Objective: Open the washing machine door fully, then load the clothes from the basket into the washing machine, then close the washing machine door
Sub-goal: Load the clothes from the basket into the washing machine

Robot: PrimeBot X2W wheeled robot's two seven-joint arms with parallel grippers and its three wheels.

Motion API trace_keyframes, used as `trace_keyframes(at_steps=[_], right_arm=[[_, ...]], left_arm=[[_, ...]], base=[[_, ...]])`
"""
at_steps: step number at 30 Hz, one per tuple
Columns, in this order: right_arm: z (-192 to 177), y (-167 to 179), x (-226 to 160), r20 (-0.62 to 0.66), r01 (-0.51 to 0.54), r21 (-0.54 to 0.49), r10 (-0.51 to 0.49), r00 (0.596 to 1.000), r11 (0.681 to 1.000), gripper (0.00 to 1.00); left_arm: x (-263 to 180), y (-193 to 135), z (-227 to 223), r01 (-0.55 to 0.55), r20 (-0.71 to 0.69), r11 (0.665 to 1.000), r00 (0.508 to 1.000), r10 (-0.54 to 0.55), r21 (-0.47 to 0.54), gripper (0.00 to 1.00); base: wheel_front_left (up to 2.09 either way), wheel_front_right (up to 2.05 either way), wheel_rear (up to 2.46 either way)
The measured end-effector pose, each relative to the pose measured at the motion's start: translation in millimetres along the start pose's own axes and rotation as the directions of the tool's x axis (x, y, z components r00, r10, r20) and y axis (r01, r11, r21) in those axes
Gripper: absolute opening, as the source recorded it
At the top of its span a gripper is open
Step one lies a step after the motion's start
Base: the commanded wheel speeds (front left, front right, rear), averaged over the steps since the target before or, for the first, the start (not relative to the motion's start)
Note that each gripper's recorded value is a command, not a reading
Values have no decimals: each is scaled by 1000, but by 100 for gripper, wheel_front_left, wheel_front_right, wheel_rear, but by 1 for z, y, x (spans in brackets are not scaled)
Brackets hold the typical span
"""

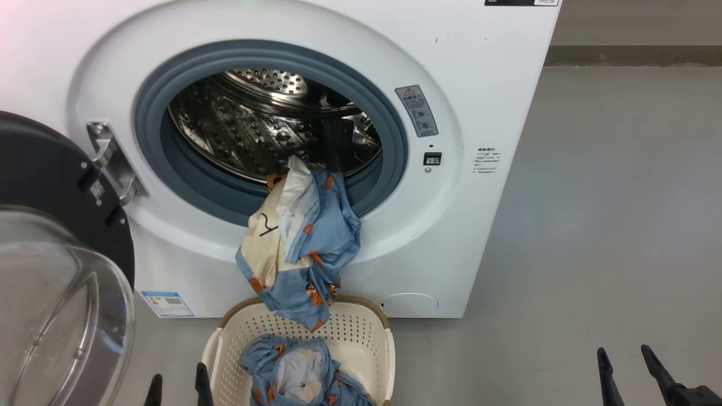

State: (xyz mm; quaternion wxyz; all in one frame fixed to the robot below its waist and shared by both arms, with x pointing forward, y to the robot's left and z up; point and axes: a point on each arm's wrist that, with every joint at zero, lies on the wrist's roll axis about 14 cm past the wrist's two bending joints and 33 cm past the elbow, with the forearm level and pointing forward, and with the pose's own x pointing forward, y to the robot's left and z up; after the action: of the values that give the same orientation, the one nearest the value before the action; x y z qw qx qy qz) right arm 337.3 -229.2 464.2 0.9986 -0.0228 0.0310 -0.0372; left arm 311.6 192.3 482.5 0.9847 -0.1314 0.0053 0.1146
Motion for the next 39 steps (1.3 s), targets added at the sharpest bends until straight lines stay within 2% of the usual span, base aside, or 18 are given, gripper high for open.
trace_keyframes(at_steps=[16,27,30,39], right_arm=[[-15,-6,-7,-43,42,100,-38,998,994,100],[-14,-12,4,-39,73,139,-68,997,988,100],[-16,-19,5,-47,100,153,-94,994,983,100],[-19,-26,15,-61,134,183,-124,990,974,100]], left_arm=[[8,-12,-10,40,-32,999,999,-39,16,100],[45,-54,-30,148,-86,989,985,-148,-7,100],[58,-62,-47,153,-139,987,977,-159,-51,100],[110,-88,-103,187,-285,980,938,-199,-70,100]], base=[[0,0,0],[0,0,0],[0,0,0],[0,0,0]])
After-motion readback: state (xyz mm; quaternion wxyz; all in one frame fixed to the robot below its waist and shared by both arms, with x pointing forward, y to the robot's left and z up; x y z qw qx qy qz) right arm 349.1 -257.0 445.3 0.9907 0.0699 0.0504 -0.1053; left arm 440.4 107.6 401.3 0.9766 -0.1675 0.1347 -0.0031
